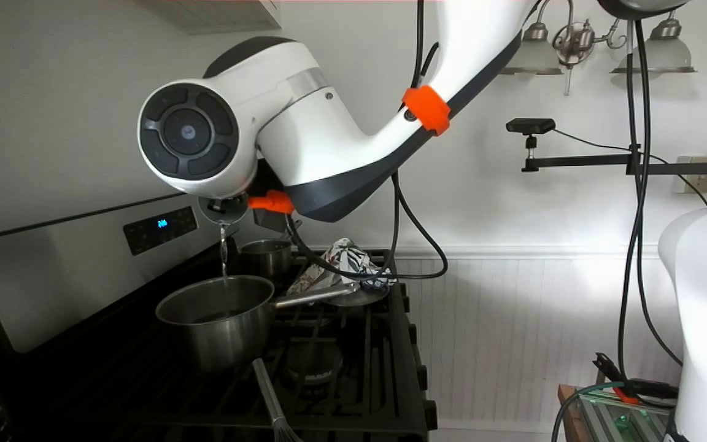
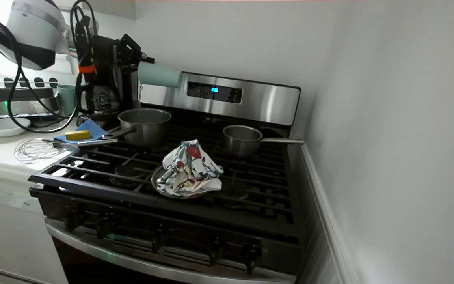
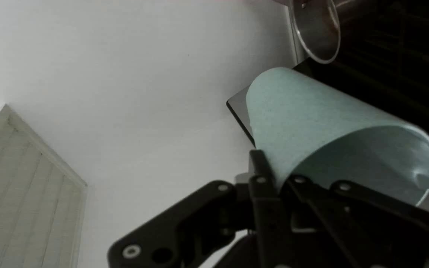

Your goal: Pour the water from the blue cup into the larger pot then put the yellow block in the same pot

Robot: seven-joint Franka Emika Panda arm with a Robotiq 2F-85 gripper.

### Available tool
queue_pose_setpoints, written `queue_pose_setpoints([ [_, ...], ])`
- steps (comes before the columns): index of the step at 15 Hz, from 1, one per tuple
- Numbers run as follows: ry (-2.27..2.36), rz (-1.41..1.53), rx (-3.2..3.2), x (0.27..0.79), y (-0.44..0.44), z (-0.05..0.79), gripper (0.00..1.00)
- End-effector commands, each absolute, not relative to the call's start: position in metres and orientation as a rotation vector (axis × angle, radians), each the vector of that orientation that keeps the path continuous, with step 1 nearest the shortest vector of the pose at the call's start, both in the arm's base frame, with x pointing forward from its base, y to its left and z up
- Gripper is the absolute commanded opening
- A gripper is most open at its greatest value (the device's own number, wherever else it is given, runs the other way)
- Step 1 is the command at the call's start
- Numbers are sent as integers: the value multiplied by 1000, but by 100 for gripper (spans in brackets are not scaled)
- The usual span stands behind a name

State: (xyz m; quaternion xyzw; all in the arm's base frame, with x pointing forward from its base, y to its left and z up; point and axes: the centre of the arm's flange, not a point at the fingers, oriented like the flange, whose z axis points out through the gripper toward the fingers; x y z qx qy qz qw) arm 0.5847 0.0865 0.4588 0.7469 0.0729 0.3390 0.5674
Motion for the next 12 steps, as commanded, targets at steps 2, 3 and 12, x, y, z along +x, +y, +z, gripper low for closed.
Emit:
queue_pose_setpoints([
  [2,56,799,1855,591,78,463,1],
  [3,22,794,1887,591,75,465,1],
  [12,-198,799,2228,592,57,495,1],
])
